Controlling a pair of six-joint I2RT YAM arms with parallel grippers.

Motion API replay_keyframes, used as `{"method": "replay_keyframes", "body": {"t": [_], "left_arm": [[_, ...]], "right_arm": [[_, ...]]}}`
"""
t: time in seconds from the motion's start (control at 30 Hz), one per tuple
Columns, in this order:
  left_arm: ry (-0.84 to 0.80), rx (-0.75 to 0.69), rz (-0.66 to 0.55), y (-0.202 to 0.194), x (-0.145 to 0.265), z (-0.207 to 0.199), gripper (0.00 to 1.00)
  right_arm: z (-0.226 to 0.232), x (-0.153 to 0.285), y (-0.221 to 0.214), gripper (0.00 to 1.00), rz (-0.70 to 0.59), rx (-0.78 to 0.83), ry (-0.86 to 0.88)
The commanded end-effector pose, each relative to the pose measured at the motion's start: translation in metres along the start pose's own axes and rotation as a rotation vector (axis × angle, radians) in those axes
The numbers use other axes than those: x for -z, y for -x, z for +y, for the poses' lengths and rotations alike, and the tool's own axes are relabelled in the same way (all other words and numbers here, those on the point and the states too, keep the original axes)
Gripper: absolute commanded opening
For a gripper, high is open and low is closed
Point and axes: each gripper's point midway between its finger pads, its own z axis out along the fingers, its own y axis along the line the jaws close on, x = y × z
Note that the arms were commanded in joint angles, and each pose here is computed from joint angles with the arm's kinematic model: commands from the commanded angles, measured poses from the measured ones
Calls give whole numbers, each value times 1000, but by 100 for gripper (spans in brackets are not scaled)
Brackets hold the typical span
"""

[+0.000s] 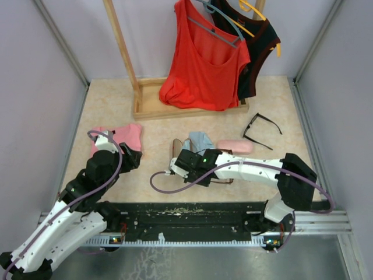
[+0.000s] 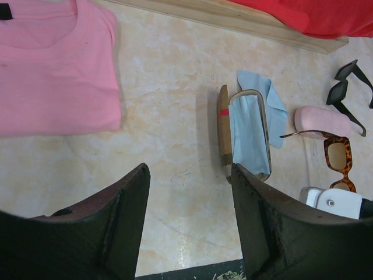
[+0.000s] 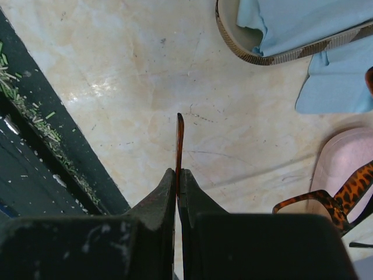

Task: Organize the sunglasses
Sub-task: Place the sunglasses at the center of the board.

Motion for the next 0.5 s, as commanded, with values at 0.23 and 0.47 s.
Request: {"method": "replay_keyframes", "body": {"t": [0.23, 0.47], "left_arm": [[4, 1, -12, 4, 3, 1, 64], [2, 4, -10, 4, 2, 1, 65]], "right_arm": [[13, -21, -3, 0, 16, 44, 47], [18, -37, -11, 4, 48, 37, 59]]}}
